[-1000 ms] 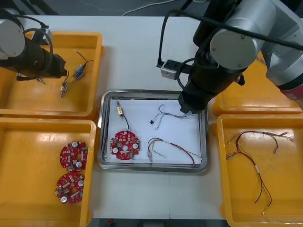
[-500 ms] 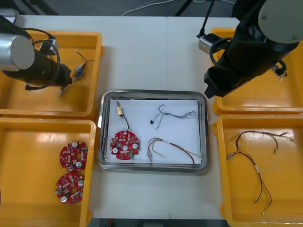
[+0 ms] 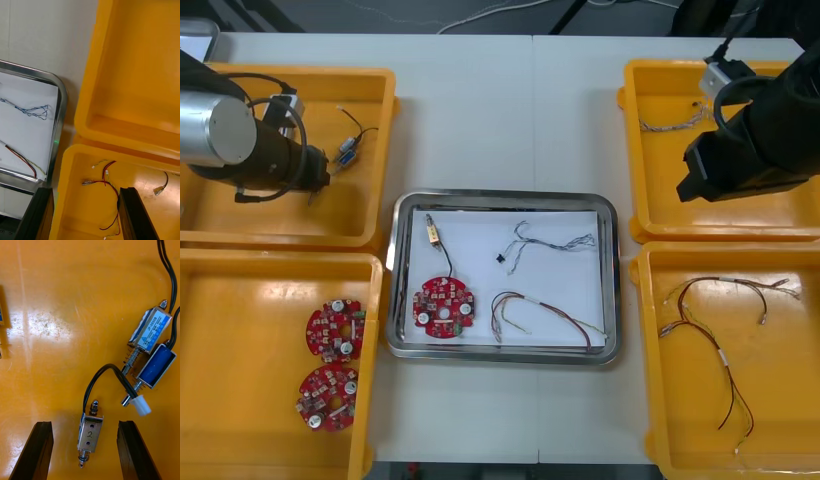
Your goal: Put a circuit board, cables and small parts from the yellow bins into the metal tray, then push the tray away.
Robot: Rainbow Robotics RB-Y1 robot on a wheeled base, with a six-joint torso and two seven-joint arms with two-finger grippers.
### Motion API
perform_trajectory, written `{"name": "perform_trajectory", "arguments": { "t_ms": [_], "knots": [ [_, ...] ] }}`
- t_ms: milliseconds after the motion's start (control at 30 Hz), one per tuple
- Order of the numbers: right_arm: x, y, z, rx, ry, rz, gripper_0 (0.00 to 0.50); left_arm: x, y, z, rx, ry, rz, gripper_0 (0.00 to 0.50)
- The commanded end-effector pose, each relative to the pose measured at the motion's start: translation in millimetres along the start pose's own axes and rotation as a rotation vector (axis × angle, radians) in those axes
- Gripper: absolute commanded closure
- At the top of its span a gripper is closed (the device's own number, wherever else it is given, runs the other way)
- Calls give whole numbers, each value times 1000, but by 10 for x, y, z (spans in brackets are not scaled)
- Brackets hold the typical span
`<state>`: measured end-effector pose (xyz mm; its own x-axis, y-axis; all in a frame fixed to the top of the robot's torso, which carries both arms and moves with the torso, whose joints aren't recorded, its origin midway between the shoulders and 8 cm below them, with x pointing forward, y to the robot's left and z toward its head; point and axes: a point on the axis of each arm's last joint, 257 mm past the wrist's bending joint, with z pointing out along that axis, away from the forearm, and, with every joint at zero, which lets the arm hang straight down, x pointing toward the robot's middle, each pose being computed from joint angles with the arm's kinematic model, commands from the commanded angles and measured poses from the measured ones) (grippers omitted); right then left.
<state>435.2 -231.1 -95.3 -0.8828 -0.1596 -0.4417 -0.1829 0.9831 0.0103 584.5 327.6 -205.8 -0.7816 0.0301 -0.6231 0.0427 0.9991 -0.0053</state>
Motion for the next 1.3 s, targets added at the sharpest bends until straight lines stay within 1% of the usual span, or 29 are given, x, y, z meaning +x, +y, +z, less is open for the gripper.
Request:
{"name": "perform_trajectory", "arguments": {
  "t_ms": [33, 233, 267, 300, 333, 367, 433, 500, 533, 667, 833, 933, 967, 1033, 1133, 1167, 1200, 1267, 1300],
  "knots": [
    [147, -403, -157, 69, -50, 129, 0, 108, -115, 158, 4, 1, 152, 0],
    [406, -716, -222, 89, -53, 208, 0, 125, -144, 222, 3, -3, 167, 3],
    [434, -737, -223, 88, -52, 215, 0, 127, -144, 224, 1, -2, 169, 24],
    [493, -788, -226, 92, -47, 224, 0, 125, -155, 225, 2, -4, 169, 95],
    [546, -832, -225, 95, -43, 234, 0, 122, -139, 223, -2, -4, 170, 196],
    [569, -855, -226, 96, -41, 240, 0, 132, -144, 228, -1, -1, 168, 238],
    [652, -918, -228, 90, -30, 261, 0, 137, -146, 230, -1, 0, 168, 437],
    [716, -963, -215, 90, -20, 277, 0, 138, -154, 230, 2, 1, 166, 500],
    [732, -974, -213, 88, -19, 284, 0, 132, -166, 229, 4, -2, 168, 500],
    [859, -1152, -209, 112, -12, 321, 0, 136, -179, 227, 11, 0, 164, 500],
    [913, -1176, -200, 109, -2, 310, 0, 76, -175, 163, 19, -6, 152, 500],
    [940, -1175, -189, 108, 6, 295, 0, -12, -165, 11, 17, -17, 149, 500],
    [953, -1174, -183, 107, 10, 290, 0, -53, -151, -74, 10, -22, 145, 500],
    [975, -1183, -172, 109, 17, 260, 0, -94, -153, -201, 0, -18, 120, 500],
    [1020, -1221, -144, 118, 29, 207, 0, -131, -180, -429, -15, -1, 106, 500],
    [1051, -1240, -133, 124, 36, 199, 0, -125, -184, -519, -20, 11, 99, 500],
    [1068, -1243, -122, 125, 40, 200, 0, -122, -177, -564, -24, 17, 99, 500],
    [1142, -1253, -85, 124, 57, 203, 0, -116, -166, -743, -33, 37, 92, 500],
    [1145, -1251, -75, 122, 56, 205, 0, -110, -168, -777, -35, 41, 93, 500]
  ]
}}
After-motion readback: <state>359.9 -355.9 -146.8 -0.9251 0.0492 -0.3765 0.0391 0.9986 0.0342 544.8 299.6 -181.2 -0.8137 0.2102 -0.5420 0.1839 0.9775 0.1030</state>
